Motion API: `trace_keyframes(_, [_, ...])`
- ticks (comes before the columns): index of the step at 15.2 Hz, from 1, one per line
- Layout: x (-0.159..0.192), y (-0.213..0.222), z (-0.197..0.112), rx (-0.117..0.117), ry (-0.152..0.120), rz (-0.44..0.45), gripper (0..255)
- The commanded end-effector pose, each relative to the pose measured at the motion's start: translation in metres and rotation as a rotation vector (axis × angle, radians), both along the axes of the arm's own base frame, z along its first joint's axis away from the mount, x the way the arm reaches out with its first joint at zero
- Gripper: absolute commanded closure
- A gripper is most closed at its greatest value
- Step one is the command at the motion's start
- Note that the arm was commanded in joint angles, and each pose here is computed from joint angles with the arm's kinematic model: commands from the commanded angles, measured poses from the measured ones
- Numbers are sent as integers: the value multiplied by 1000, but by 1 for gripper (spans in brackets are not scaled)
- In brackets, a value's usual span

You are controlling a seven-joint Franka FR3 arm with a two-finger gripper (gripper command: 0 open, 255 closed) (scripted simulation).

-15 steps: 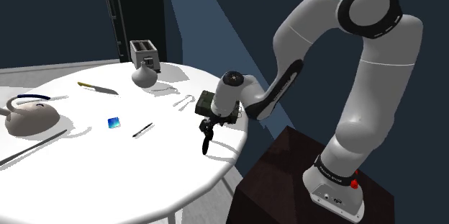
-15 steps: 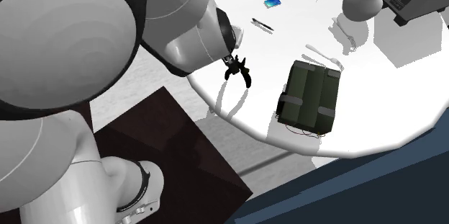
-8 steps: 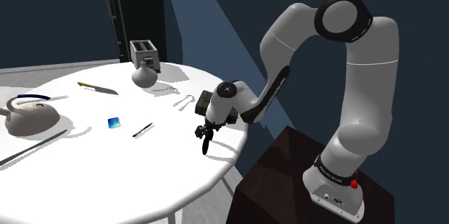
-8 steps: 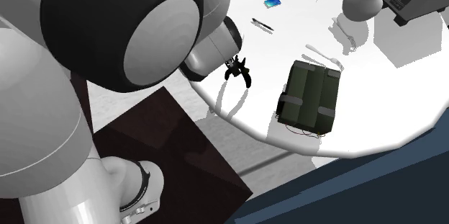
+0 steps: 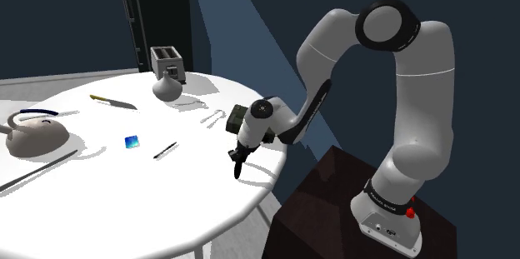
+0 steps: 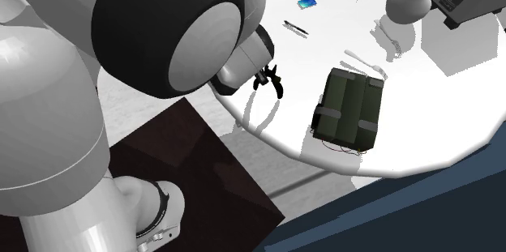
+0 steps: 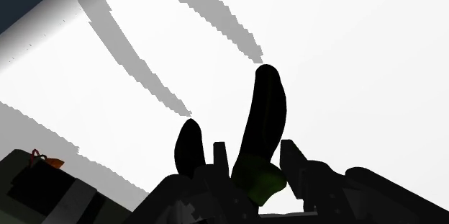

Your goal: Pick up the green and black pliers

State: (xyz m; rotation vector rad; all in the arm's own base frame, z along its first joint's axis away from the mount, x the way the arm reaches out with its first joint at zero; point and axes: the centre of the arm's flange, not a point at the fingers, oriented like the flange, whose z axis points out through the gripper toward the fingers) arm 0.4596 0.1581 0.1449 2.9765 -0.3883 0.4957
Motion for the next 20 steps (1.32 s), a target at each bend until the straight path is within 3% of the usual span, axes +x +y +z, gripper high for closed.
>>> trace_keyframes(1, [0,-1,-1,-1,2,-1,255])
trace_keyframes(6, [-1,0,0,-1,1,-1,255])
trace_keyframes(20, [-1,0,74,-1,1,-1,255])
